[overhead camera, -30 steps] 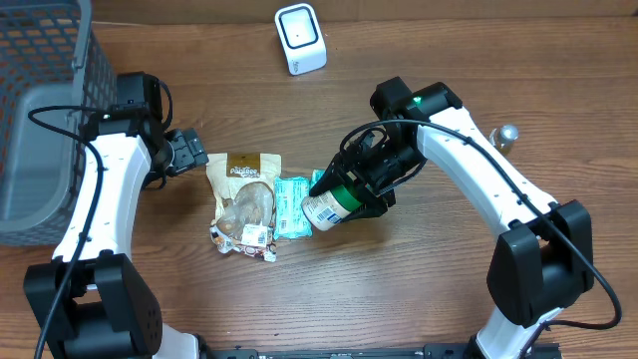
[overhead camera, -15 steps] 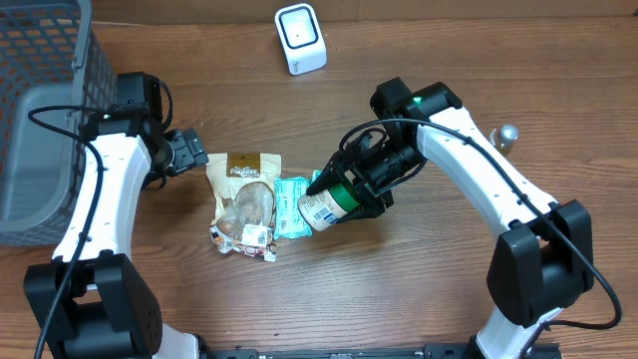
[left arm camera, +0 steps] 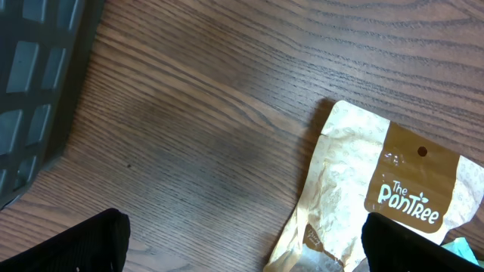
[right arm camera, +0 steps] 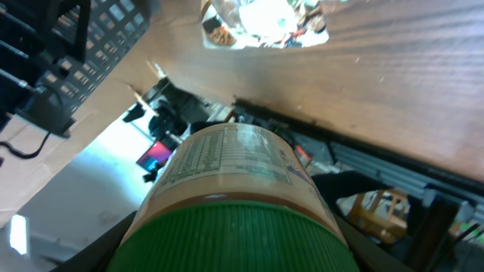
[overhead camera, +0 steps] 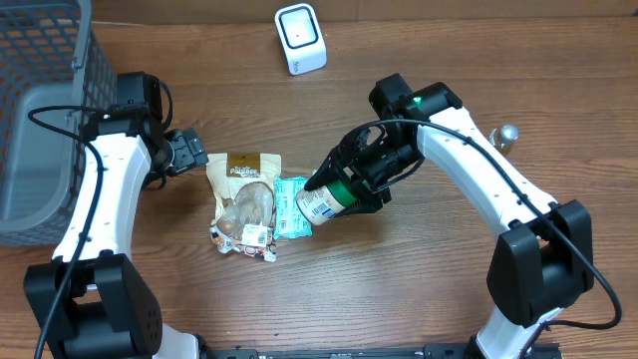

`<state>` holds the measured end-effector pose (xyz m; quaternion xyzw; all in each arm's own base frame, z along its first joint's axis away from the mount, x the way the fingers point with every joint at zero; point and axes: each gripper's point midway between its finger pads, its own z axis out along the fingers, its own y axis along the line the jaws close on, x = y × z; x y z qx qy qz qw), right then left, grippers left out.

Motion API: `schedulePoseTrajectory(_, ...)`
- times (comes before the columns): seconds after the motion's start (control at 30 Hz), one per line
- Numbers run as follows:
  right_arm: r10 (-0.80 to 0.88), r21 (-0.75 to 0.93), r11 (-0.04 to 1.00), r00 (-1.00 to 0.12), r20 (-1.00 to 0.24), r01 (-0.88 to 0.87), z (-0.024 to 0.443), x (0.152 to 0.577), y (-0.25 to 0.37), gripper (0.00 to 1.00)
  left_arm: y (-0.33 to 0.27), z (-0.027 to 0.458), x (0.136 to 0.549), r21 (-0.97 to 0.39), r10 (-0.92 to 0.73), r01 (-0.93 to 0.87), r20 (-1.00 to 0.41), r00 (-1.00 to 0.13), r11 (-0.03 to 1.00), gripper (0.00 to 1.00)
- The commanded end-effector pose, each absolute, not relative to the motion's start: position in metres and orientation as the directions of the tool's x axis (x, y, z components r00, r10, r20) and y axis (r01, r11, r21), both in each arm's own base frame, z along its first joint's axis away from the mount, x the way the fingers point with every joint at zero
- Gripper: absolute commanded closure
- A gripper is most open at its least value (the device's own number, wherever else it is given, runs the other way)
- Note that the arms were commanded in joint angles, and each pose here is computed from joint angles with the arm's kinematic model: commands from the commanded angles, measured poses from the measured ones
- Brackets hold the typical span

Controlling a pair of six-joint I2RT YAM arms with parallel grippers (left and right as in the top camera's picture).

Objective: Scan the item barcode
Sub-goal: 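Tip the green jar sideways with the right gripper, then carry the green jar up to the white scanner with the right gripper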

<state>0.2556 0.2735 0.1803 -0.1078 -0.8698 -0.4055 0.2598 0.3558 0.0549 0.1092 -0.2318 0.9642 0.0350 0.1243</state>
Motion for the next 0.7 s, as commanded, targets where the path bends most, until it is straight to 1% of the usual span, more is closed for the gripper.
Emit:
schedulePoseTrajectory(0.0,0.009,0.642,0.697,-0.899,0.437,0.319,0.18,0.265,0.266,0.59,0.055,0.118,0.357,0.006,-0.417,-0.436,-0.279,-0.865,0.9,0.0)
schedulePoseTrajectory(0.03,0.029,0.62,0.723,-0.91,0.413,0.304,0.173,0.268,0.262,0.6,0.055,0.118,0.357,0.006,-0.417,-0.436,-0.279,-0.865,0.9,0.01)
schedulePoseTrajectory(0.07,0.053,0.591,0.755,-0.924,0.379,0.285,0.166,0.273,0.256,0.62,0.055,0.118,0.357,0.006,-0.417,-0.436,-0.279,-0.865,0.9,0.0)
schedulePoseTrajectory(0.1,0.089,0.538,0.802,-0.943,0.321,0.258,0.154,0.282,0.246,0.68,0.055,0.118,0.357,0.006,-0.417,-0.436,-0.279,-0.865,0.9,0.01)
schedulePoseTrajectory(0.17,0.131,0.46,0.857,-0.962,0.24,0.231,0.141,0.294,0.23,0.74,0.055,0.118,0.357,0.006,-0.417,-0.436,-0.279,-0.865,0.9,0.0)
schedulePoseTrajectory(0.23,0.167,0.373,0.904,-0.975,0.149,0.211,0.131,0.308,0.213,0.74,0.055,0.118,0.357,0.006,-0.417,-0.436,-0.279,-0.865,0.9,0.0)
schedulePoseTrajectory(0.27,0.191,0.293,0.935,-0.98,0.064,0.201,0.124,0.321,0.197,0.74,0.055,0.118,0.357,0.006,-0.417,-0.436,-0.279,-0.865,0.9,0.0)
schedulePoseTrajectory(0.33,0.206,0.226,0.953,-0.979,-0.007,0.199,0.121,0.332,0.184,0.75,0.055,0.118,0.357,0.006,-0.417,-0.436,-0.279,-0.865,0.9,0.01)
schedulePoseTrajectory(0.37,0.212,0.199,0.96,-0.976,-0.047,0.199,0.121,0.339,0.179,0.76,0.055,0.118,0.357,0.006,-0.417,-0.436,-0.279,-0.865,0.9,0.0)
schedulePoseTrajectory(0.47,0.219,0.188,0.963,-0.966,-0.136,0.192,0.122,0.359,0.174,0.81,0.055,0.118,0.357,0.006,-0.417,-0.436,-0.279,-0.865,0.9,0.01)
schedulePoseTrajectory(0.5,0.199,0.198,0.966,-0.968,-0.154,0.167,0.124,0.363,0.176,0.79,0.055,0.118,0.357,0.006,-0.417,-0.436,-0.279,-0.865,0.9,0.0)
schedulePoseTrajectory(0.57,0.075,0.243,0.97,-0.977,-0.201,0.025,0.132,0.371,0.188,0.77,0.055,0.118,0.357,0.006,-0.417,-0.436,-0.279,-0.865,0.9,0.0)
schedulePoseTrajectory(0.6,0.017,0.265,0.963,-0.976,-0.218,-0.043,0.139,0.373,0.194,0.8,0.055,0.118,0.357,0.006,-0.417,-0.436,-0.279,-0.865,0.9,0.01)
schedulePoseTrajectory(0.67,-0.008,0.283,0.956,-0.971,-0.238,-0.078,0.16,0.375,0.199,0.85,0.055,0.118,0.357,0.006,-0.417,-0.436,-0.279,-0.865,0.9,0.0)
